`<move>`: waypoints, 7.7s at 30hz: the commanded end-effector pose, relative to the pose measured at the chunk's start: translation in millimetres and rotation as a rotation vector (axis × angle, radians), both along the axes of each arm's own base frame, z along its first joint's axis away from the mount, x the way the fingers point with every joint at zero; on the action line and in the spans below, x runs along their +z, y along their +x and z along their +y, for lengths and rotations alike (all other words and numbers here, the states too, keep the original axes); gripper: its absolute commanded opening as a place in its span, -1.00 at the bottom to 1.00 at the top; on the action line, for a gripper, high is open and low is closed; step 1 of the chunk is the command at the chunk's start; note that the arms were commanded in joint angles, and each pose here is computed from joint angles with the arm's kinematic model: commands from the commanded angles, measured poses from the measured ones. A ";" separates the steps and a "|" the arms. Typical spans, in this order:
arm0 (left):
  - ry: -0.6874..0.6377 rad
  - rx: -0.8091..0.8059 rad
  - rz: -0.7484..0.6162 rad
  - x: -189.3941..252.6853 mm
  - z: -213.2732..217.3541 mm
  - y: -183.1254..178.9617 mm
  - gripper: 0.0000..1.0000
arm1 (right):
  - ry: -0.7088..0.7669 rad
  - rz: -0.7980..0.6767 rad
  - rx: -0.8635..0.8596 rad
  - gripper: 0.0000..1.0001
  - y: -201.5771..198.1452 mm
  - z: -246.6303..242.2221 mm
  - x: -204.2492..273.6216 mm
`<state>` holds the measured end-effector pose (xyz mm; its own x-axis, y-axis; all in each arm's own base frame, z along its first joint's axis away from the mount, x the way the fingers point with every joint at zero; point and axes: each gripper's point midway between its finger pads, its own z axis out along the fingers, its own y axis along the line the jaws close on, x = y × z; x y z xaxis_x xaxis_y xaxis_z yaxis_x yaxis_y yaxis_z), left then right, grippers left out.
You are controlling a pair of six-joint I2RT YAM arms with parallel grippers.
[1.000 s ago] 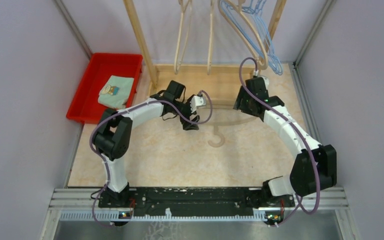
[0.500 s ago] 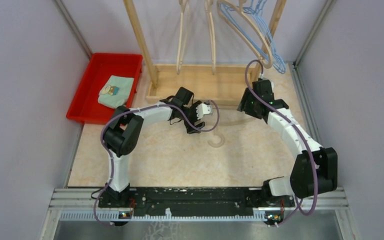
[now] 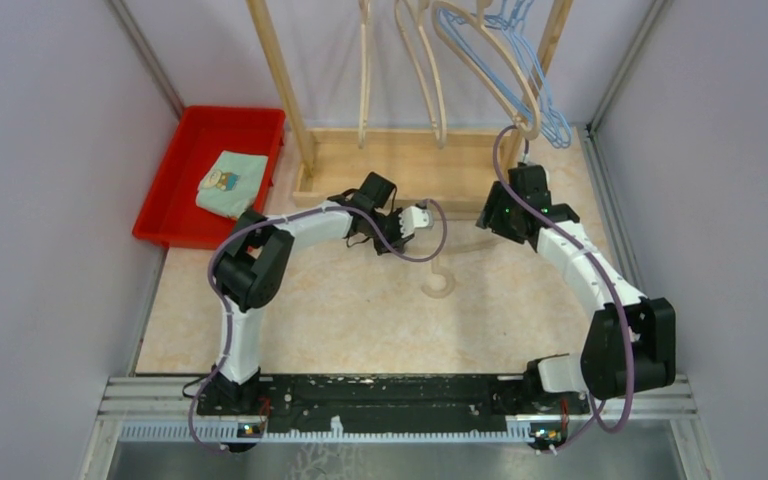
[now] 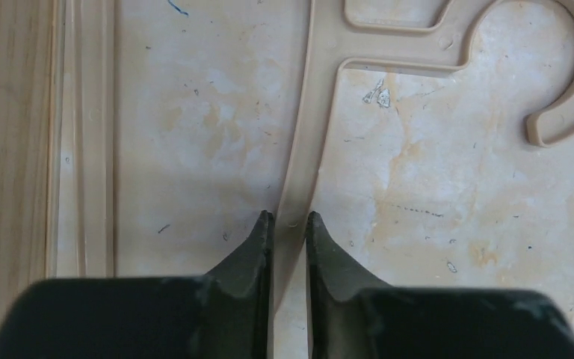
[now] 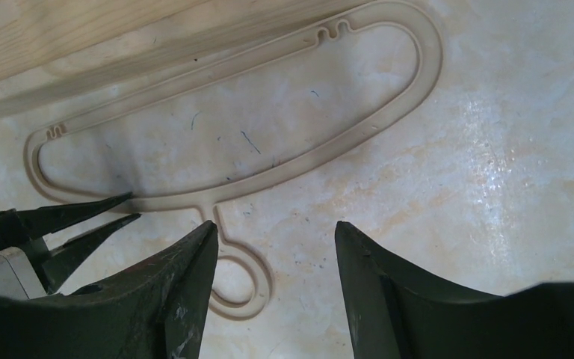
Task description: Organize the hangers
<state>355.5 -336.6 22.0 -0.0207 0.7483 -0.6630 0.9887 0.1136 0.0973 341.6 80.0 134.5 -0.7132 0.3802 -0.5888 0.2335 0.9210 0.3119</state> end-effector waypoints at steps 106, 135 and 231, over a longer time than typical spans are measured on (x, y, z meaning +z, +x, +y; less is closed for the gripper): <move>0.235 0.117 0.181 1.6 57.9 -71.6 -1.00 | -0.007 0.048 0.315 0.51 -13.6 52.5 -24.4; 0.146 0.191 0.042 60.2 57.0 -56.9 -1.00 | 0.585 -0.053 -0.162 0.51 20.9 90.8 -41.9; -0.380 1.322 0.251 89.3 166.0 -54.0 -0.20 | -0.611 -0.077 1.300 0.30 48.5 149.7 -95.2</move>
